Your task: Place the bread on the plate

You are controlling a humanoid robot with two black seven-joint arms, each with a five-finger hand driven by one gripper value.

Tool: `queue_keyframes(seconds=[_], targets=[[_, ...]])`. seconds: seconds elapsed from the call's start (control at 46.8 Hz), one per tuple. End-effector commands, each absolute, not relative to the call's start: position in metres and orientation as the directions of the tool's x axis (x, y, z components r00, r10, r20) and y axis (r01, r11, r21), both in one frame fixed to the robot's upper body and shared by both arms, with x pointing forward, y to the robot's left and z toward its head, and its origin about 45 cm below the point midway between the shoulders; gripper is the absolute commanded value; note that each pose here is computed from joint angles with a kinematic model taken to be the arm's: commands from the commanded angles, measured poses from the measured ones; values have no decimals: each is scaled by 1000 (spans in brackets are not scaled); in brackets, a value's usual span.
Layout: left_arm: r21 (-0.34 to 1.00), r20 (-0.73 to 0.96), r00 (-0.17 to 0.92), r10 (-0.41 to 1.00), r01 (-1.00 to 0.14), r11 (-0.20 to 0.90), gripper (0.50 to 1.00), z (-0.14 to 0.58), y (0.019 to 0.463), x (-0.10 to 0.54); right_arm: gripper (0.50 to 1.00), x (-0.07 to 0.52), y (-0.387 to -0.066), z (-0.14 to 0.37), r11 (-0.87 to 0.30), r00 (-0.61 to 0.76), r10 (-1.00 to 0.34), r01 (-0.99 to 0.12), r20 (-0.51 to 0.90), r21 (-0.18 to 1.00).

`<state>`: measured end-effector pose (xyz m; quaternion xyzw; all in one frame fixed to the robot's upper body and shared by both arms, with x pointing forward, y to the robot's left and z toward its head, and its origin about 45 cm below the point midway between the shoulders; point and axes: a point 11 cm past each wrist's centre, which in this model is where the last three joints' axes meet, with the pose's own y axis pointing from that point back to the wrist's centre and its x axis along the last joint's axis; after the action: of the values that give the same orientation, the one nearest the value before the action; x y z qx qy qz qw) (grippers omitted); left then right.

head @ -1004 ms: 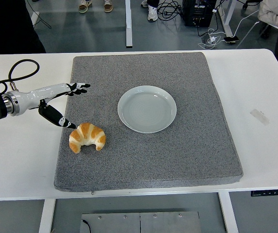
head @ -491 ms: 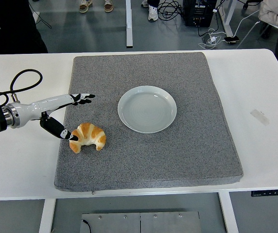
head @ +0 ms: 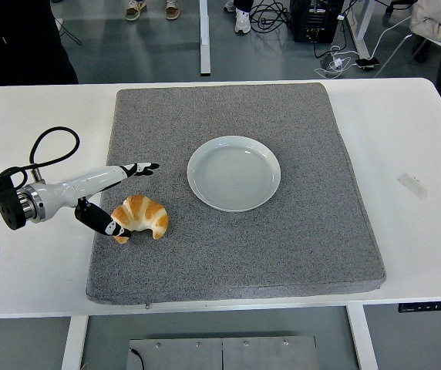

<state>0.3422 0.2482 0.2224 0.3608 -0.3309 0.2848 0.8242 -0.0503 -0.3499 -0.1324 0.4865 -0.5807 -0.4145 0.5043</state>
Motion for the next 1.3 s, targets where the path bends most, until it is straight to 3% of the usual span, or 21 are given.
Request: queue_keyframes(seconds=[0.0, 0.427, 0.919, 1.047, 1.282], targets=[[396, 763, 607, 223, -712, 580, 971, 218, 244, 340, 1000, -50, -350, -132, 184, -18, -983, -147, 183, 972], [329, 822, 520, 232, -766, 553, 971, 211, 244, 340, 1000, -50, -350, -132, 183, -18, -983, -147, 182, 972], [305, 837, 492, 240, -783, 541, 958, 191, 237, 341, 1000, -50, -350, -132, 183, -18, -983, -146, 182, 972], [297, 854, 467, 230, -800, 521, 921, 187, 244, 344, 1000, -50, -350, -132, 183, -18, -983, -147, 182, 972], [302, 858, 463, 222, -805, 511, 757, 182, 247, 345, 1000, -50, -350, -132, 183, -18, -983, -147, 182, 972]])
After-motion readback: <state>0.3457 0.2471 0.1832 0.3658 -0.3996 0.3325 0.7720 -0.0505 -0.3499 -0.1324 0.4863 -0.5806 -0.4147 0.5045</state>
